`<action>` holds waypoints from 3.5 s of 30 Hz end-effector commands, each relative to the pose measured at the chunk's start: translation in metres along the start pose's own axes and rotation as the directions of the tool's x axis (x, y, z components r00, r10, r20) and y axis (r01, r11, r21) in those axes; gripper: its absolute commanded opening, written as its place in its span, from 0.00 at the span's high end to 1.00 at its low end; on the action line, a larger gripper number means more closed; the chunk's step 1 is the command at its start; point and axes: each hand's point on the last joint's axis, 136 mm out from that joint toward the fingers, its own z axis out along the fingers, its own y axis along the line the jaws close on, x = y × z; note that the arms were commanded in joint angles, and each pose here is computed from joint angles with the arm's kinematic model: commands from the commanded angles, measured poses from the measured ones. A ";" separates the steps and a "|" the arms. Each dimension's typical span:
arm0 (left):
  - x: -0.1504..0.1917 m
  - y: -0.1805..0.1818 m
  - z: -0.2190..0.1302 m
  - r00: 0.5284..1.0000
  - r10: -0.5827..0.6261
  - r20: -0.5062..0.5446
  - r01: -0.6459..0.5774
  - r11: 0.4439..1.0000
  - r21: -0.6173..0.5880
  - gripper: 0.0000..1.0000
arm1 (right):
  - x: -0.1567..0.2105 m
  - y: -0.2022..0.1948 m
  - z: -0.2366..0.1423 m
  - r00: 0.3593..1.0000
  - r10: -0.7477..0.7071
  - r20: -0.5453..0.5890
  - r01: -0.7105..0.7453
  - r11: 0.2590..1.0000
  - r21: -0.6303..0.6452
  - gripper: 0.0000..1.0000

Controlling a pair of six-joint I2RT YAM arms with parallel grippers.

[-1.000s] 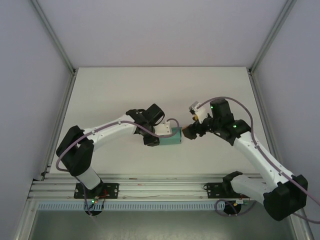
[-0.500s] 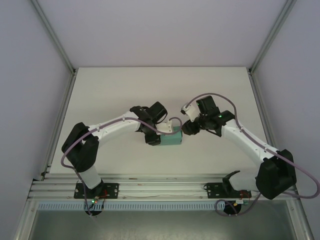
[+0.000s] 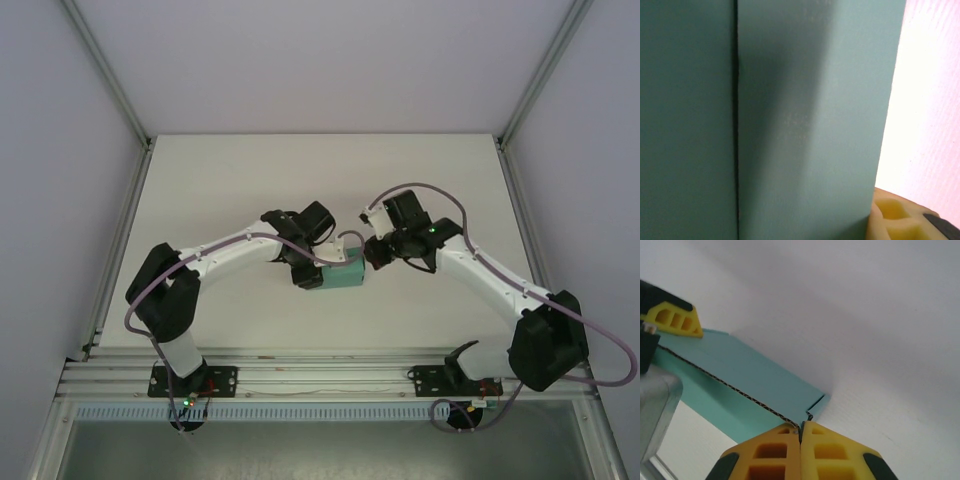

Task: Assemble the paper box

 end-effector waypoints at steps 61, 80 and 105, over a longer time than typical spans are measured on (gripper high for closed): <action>0.019 0.031 -0.057 0.762 -0.524 0.380 0.611 0.777 -0.153 0.62 | 0.020 -0.002 0.026 0.943 0.026 0.332 -0.119 0.957 0.264 1.00; 0.023 0.042 -0.055 0.733 -0.584 0.348 0.662 0.731 -0.167 0.83 | 0.019 0.000 0.027 0.952 0.022 0.305 -0.108 0.957 0.268 1.00; 0.014 0.017 -0.054 0.355 -0.925 0.136 0.921 0.372 0.121 1.00 | 0.040 0.005 0.032 0.963 -0.077 0.257 -0.037 0.912 0.409 1.00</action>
